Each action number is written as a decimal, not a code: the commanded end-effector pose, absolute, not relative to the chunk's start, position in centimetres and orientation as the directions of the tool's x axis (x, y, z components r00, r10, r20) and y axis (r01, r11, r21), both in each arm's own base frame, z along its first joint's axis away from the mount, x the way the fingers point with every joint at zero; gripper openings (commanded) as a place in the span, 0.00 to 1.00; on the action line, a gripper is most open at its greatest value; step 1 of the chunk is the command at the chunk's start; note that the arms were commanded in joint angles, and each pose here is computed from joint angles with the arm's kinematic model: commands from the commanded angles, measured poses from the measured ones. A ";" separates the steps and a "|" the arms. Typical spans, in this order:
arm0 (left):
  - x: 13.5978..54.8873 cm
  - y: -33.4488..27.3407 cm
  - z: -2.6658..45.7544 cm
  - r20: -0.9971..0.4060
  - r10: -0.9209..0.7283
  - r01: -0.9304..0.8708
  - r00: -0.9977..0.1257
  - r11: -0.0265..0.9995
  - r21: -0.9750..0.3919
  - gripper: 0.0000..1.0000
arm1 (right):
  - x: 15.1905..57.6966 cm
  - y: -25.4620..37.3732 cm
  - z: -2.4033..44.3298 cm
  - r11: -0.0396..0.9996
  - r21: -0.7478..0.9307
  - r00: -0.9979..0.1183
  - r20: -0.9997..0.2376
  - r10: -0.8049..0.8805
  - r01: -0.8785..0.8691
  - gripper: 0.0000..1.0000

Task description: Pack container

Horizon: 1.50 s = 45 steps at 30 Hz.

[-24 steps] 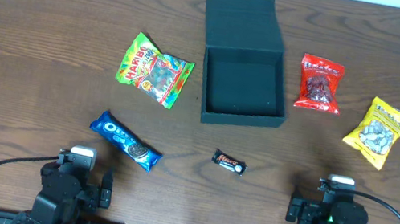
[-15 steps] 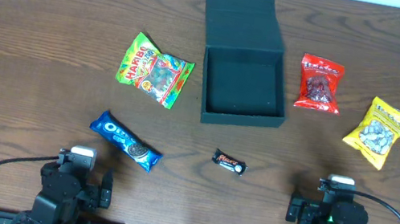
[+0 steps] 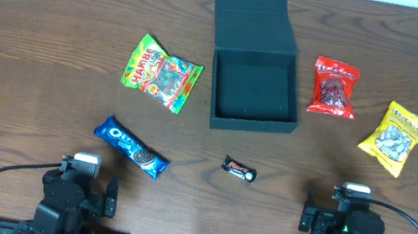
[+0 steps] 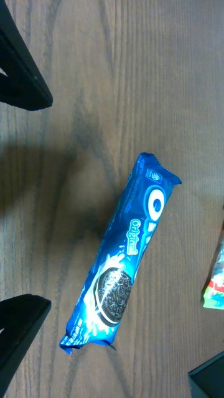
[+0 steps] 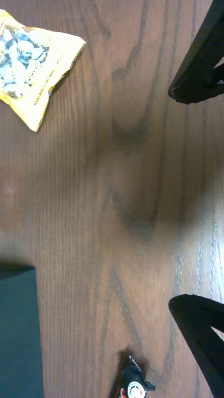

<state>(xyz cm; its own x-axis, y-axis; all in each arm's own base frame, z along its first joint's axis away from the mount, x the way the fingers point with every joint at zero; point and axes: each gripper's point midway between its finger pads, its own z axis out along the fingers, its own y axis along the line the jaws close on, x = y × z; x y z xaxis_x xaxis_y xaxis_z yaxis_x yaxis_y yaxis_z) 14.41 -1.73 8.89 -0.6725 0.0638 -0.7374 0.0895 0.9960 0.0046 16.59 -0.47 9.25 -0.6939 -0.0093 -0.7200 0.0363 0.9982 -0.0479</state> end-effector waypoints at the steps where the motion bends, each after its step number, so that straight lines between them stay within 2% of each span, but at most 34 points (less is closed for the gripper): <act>1: 13.5 -1.0 7.7 -0.696 0.082 0.077 -0.713 0.996 0.039 0.95 | 16.6 -0.4 9.5 0.998 -0.061 -0.690 -0.723 -0.030 0.021 0.99; 8: 13.5 -1.0 7.7 -0.696 0.082 0.077 -0.713 0.996 0.039 0.95 | 16.7 -0.4 9.6 0.998 -0.061 -0.684 -0.729 -0.030 0.021 0.99; 13: 13.5 -1.0 7.7 -0.696 0.082 0.077 -0.713 0.996 0.039 0.95 | 18.0 1.2 11.1 0.999 0.014 -0.624 -0.782 -0.007 -0.030 0.99; 14: 13.5 -1.0 7.7 -0.696 0.082 0.077 -0.713 0.996 0.039 0.95 | 18.4 1.7 11.5 0.998 0.053 -0.607 -0.795 0.022 -0.034 0.99; 17: 13.5 -1.0 7.7 -0.697 0.082 0.077 -0.713 0.996 0.039 0.95 | 19.2 3.3 13.0 0.950 0.310 -0.566 -0.777 0.274 0.034 0.99; 20: 13.5 -1.0 7.7 -0.696 0.082 0.077 -0.713 0.996 0.039 0.95 | 19.4 3.2 13.3 0.902 0.416 -0.540 -0.737 0.406 0.111 0.99; 29: 13.5 -1.0 7.7 -0.696 0.082 0.077 -0.713 0.996 0.039 0.95 | 19.0 1.7 12.4 0.911 0.367 -0.540 -0.736 0.409 0.189 0.99; 31: 13.5 -1.0 7.7 -0.696 0.082 0.077 -0.713 0.996 0.039 0.95 | 19.3 0.5 12.8 0.912 0.337 -0.501 -0.762 0.411 0.235 0.99; 34: 13.5 -1.0 7.7 -0.696 0.082 0.077 -0.713 0.996 0.039 0.95 | 19.7 0.8 13.8 0.910 0.356 -0.477 -0.775 0.414 0.211 0.99; 39: 13.5 -1.0 7.7 -0.696 0.082 0.077 -0.713 0.996 0.039 0.95 | 19.7 1.3 18.2 0.949 0.295 -0.446 -0.839 0.313 0.112 0.99; 45: 13.5 -1.0 7.7 -0.696 0.082 0.077 -0.713 0.996 0.039 0.96 | 19.6 0.0 24.6 0.941 0.276 -0.447 -0.829 0.336 0.195 0.99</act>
